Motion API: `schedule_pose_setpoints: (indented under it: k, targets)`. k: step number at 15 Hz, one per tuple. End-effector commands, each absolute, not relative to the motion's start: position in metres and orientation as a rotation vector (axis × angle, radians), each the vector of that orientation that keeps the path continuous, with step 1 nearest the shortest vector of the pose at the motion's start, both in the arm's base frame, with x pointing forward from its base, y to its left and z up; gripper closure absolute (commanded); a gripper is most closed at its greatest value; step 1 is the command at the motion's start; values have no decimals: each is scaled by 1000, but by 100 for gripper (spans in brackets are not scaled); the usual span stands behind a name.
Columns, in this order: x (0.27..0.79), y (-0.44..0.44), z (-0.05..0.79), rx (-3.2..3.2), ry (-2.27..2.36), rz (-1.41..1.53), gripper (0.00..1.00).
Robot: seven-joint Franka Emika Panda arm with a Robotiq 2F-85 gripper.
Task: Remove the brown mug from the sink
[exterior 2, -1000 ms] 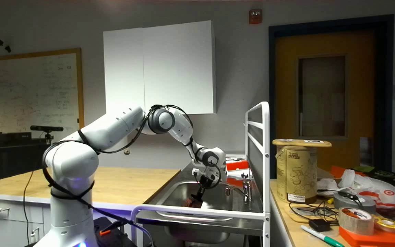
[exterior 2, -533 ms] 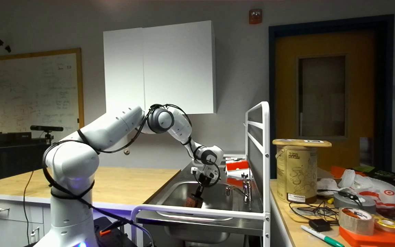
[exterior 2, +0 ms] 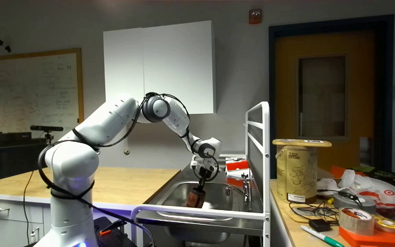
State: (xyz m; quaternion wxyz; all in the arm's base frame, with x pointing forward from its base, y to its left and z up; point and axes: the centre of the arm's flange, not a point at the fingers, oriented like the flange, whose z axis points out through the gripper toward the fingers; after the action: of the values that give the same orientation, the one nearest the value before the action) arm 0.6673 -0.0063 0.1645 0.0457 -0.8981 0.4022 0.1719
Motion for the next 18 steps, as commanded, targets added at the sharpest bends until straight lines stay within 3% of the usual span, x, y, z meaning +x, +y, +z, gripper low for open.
schedule_pose_setpoints:
  k: [1, 8, 13, 18]
  targets:
    - [618, -10, 220, -2723, 1199, 423, 95]
    - [607, 39, 324, -2881, 1124, 190, 95]
    - [642, 103, 415, -3035, 1020, -9, 95]
    - [685, 144, 462, -3053, 754, -20, 95]
